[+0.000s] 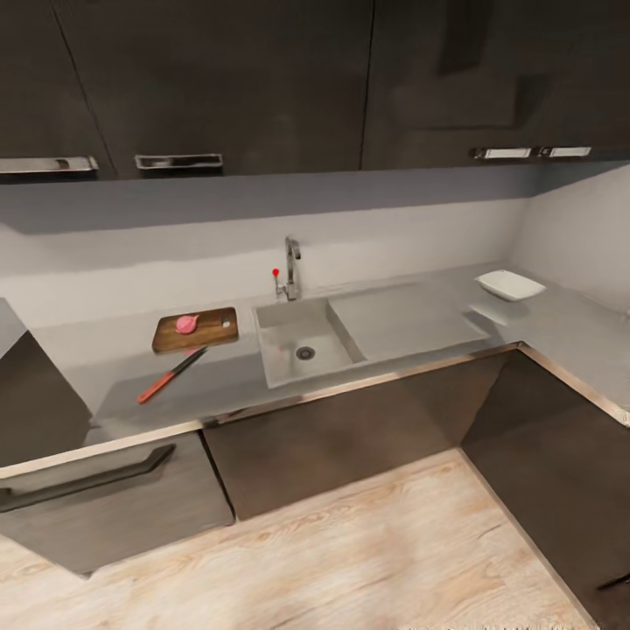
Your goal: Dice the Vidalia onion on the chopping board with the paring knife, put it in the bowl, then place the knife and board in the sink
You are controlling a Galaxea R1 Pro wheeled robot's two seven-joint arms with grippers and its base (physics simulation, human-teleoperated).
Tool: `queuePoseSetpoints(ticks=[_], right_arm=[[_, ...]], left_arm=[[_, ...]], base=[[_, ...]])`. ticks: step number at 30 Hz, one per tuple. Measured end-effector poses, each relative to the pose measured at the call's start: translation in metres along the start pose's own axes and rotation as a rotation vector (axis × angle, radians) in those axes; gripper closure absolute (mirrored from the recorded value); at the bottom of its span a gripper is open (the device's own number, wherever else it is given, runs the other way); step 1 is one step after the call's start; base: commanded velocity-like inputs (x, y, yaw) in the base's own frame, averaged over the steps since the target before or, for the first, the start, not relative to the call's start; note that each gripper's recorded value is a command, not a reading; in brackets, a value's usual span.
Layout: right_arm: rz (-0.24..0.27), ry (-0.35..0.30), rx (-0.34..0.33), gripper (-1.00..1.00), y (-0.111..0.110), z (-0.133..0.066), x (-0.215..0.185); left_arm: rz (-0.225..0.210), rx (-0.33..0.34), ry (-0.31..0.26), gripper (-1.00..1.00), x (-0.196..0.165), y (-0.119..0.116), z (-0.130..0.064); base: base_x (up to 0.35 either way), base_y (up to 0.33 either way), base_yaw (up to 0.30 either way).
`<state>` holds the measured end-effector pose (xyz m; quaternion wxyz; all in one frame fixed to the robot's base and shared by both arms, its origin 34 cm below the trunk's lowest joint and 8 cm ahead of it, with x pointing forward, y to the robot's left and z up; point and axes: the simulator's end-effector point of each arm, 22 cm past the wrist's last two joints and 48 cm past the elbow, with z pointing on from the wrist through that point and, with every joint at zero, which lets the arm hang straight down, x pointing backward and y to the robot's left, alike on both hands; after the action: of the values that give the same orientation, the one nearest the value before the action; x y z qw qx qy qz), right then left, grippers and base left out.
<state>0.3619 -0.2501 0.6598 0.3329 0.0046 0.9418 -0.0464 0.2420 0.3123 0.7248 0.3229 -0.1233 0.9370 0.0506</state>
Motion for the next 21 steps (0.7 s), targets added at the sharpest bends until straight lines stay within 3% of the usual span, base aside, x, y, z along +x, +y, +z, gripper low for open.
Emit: queuePoseSetpoints(ticks=[21], right_arm=[[0.001,-0.036,0.005,-1.0,-0.005,0.001,-0.012]], left_arm=[[0.0,-0.008,0.035,-1.0,0.021,0.005,-0.003]], base=[[0.0,0.0,-0.252]])
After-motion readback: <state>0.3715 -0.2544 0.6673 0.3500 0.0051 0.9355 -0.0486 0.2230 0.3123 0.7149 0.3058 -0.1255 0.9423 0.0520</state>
